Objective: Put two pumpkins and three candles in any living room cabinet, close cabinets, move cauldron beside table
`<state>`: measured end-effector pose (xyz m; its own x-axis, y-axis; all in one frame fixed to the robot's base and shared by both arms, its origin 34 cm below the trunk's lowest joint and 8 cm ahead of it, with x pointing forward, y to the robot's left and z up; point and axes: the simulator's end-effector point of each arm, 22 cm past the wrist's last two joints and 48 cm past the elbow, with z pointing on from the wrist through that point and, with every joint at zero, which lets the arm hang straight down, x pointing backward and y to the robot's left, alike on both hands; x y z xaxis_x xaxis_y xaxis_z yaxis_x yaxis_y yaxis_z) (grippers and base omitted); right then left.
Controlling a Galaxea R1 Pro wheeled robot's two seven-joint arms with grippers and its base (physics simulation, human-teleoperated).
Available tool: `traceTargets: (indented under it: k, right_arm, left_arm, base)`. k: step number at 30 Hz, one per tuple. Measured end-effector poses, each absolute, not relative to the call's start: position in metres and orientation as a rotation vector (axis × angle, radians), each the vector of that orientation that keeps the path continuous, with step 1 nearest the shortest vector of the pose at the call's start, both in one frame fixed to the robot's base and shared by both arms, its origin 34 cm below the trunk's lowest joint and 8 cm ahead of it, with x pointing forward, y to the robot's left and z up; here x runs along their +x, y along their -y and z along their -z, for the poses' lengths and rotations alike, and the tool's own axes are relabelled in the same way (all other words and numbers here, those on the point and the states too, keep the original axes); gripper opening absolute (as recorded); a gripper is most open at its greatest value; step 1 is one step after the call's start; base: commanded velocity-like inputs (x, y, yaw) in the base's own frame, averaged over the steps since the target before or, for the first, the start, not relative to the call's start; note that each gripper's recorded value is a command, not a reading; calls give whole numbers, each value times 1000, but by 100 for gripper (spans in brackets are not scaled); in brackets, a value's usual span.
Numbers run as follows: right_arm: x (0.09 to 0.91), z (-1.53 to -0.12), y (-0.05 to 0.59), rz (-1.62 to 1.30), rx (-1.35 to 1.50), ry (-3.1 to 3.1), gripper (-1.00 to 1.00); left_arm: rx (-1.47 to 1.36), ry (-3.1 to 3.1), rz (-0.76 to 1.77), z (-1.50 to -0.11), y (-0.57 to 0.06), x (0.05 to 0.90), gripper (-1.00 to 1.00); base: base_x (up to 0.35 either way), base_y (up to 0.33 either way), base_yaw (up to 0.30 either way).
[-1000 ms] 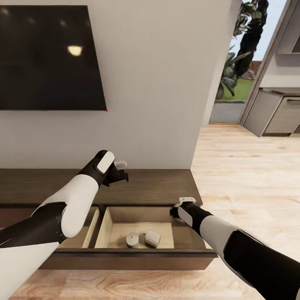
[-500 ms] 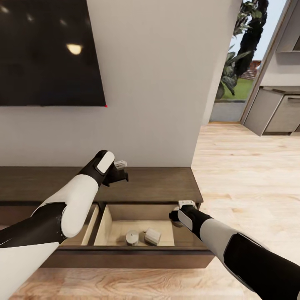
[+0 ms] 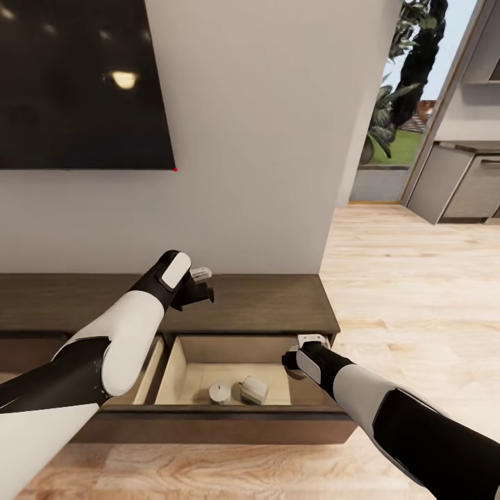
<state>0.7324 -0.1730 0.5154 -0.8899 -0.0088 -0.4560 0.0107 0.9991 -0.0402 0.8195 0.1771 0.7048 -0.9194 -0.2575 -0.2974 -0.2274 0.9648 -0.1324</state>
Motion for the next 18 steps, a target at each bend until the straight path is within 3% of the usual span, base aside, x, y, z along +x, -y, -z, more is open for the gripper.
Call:
traceTargets:
  k: [18]
  right_arm:
    - [726, -478, 174, 61, 1, -2669, -100]
  left_arm:
    - [-356, -2798, 140, -668, -177, 813, 100]
  base:
    - [0, 0, 0]
